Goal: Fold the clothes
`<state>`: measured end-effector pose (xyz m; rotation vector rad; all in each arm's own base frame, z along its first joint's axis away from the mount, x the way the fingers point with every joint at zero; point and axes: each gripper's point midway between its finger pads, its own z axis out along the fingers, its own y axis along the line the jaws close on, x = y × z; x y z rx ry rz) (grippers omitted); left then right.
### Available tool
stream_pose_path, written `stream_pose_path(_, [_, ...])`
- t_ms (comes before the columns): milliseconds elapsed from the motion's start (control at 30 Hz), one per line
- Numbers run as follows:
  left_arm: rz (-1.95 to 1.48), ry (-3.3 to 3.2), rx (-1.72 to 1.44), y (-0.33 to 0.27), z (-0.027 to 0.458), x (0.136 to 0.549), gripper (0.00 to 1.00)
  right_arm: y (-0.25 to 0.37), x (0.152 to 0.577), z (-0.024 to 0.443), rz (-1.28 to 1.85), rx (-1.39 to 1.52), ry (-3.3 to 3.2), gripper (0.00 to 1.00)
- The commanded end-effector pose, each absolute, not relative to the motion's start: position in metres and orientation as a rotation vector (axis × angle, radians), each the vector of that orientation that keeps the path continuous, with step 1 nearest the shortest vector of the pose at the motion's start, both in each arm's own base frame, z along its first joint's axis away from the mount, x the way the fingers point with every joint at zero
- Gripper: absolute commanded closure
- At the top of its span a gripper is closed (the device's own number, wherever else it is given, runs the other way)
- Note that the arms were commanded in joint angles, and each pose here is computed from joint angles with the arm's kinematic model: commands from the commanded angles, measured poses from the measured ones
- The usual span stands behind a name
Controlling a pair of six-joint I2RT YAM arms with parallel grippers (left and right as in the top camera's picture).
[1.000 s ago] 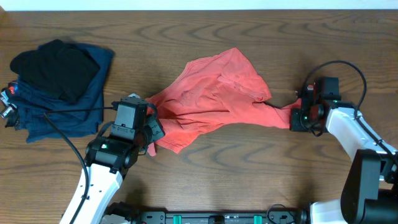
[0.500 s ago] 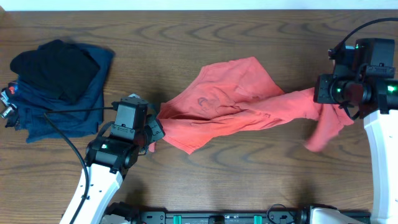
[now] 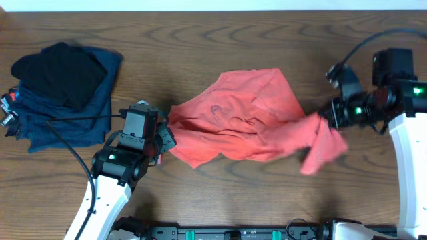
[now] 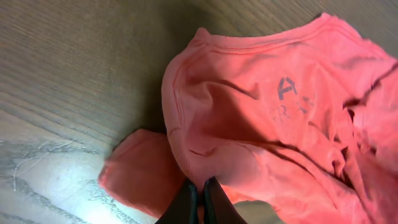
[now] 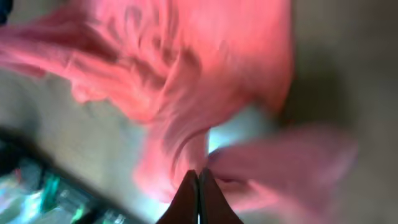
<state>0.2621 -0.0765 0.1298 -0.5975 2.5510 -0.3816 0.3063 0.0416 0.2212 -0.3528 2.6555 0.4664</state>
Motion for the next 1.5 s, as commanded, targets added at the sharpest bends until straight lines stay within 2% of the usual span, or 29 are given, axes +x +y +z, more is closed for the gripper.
stream_pose_path(0, [-0.343, 2.540, -0.592, -0.071, 0.131, 0.264, 0.94, -0.019, 0.362, 0.258, 0.177, 0.037, 2.474, 0.99])
stream_pose_path(100, [-0.343, 2.541, -0.592, -0.071, 0.131, 0.264, 0.94, -0.080, 0.402, 0.273, -0.017, 0.331, 2.305, 0.95])
stream_pose_path(133, [-0.343, 2.541, -0.592, -0.071, 0.131, 0.264, 0.94, -0.088, 0.406, 0.264, -0.008, 0.370, 2.313, 0.86])
stream_pose_path(167, [-0.344, 2.541, -0.592, -0.071, 0.131, 0.264, 0.94, -0.089, 0.405, 0.247, 0.020, 0.392, 2.373, 0.67])
stream_pose_path(200, [-0.344, 2.541, -0.592, -0.071, 0.131, 0.264, 0.94, -0.088, 0.400, 0.232, 0.040, 0.406, 2.430, 0.58])
stream_pose_path(267, [-0.344, 2.542, -0.592, -0.071, 0.131, 0.264, 0.94, -0.085, 0.377, 0.190, 0.062, 0.458, 2.624, 0.64])
stream_pose_path(367, [-0.344, 2.541, -0.591, -0.071, 0.131, 0.264, 0.94, -0.084, 0.345, 0.143, 0.034, 0.552, 2.871, 0.63])
stream_pose_path(467, [-0.338, 2.545, -0.570, -0.071, 0.131, 0.264, 0.94, -0.069, 0.336, 0.124, 0.133, 0.524, 2.974, 0.62])
stream_pose_path(633, [-0.337, 2.545, -0.568, -0.071, 0.131, 0.264, 0.94, -0.023, 0.345, 0.114, 0.350, 0.273, 3.018, 0.58])
stream_pose_path(800, [-0.337, 2.545, -0.567, -0.071, 0.131, 0.264, 0.94, 0.021, 0.376, 0.106, 0.339, 0.048, 2.953, 0.53])
stream_pose_path(900, [-0.337, 2.546, -0.567, -0.071, 0.131, 0.264, 0.94, 0.050, 0.383, 0.090, 0.336, -0.066, 2.966, 0.53])
stream_pose_path(1100, [-0.337, 2.546, -0.567, -0.071, 0.131, 0.264, 0.94, 0.086, 0.379, 0.037, 0.190, -0.139, 3.082, 0.58])
stream_pose_path(1233, [-0.338, 2.545, -0.567, -0.071, 0.131, 0.264, 0.94, 0.095, 0.381, 0.018, 0.095, -0.148, 3.094, 0.60])
stream_pose_path(1367, [-0.338, 2.545, -0.567, -0.071, 0.131, 0.264, 0.94, 0.086, 0.391, 0.010, -0.065, -0.030, 3.058, 0.68])
stream_pose_path(1467, [-0.337, 2.546, -0.567, -0.071, 0.131, 0.264, 0.94, 0.084, 0.395, 0.011, -0.089, 0.024, 3.038, 0.80])
